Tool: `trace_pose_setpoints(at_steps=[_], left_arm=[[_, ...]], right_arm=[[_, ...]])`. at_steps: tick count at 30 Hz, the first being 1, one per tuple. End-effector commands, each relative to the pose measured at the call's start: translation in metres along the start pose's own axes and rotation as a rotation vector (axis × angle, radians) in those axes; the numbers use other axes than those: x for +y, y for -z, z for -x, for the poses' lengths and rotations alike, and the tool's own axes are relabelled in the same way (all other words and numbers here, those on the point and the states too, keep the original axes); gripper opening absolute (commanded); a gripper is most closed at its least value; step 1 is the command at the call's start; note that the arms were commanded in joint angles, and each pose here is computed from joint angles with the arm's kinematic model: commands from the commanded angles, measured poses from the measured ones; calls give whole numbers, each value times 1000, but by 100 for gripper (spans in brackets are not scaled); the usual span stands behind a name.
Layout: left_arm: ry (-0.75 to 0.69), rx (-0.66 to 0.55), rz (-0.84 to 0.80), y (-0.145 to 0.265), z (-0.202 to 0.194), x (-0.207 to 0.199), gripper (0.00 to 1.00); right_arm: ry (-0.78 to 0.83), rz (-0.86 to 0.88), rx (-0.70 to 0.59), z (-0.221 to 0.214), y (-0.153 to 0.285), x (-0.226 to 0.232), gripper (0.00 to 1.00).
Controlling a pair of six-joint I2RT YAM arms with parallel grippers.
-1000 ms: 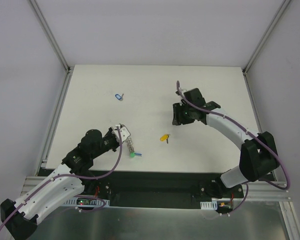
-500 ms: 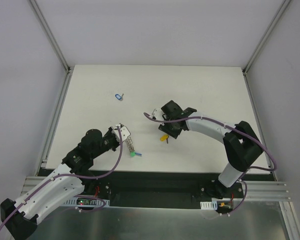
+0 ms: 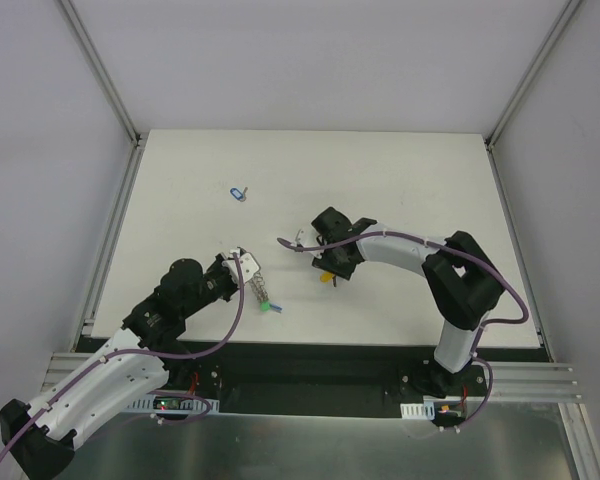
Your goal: Put the keys on the keyring
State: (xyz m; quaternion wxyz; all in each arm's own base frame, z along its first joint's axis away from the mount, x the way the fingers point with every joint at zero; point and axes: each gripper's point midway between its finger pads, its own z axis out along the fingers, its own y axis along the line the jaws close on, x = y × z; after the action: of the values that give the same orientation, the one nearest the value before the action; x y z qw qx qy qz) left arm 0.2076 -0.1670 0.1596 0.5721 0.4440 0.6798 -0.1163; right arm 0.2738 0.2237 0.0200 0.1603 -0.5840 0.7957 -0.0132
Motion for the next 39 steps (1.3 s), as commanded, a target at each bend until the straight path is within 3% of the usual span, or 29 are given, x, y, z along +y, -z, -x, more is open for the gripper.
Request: trace_pose_setpoints(at_steps=[1, 11, 25, 30, 39], left_arm=[[-26, -73, 43, 5, 29, 15, 0], [-26, -81, 37, 6, 32, 14, 0], [-28, -84, 26, 7, 33, 12, 0], [-30, -82, 24, 7, 33, 12, 0], [-32, -82, 23, 7, 33, 12, 0]], right_arm=[[30, -21, -33, 15, 0, -8, 40], [37, 2, -47, 14, -6, -2, 36], [115, 156, -63, 25, -1, 19, 48], [129, 211, -72, 32, -1, 26, 48], [4, 347, -103, 38, 13, 53, 48]])
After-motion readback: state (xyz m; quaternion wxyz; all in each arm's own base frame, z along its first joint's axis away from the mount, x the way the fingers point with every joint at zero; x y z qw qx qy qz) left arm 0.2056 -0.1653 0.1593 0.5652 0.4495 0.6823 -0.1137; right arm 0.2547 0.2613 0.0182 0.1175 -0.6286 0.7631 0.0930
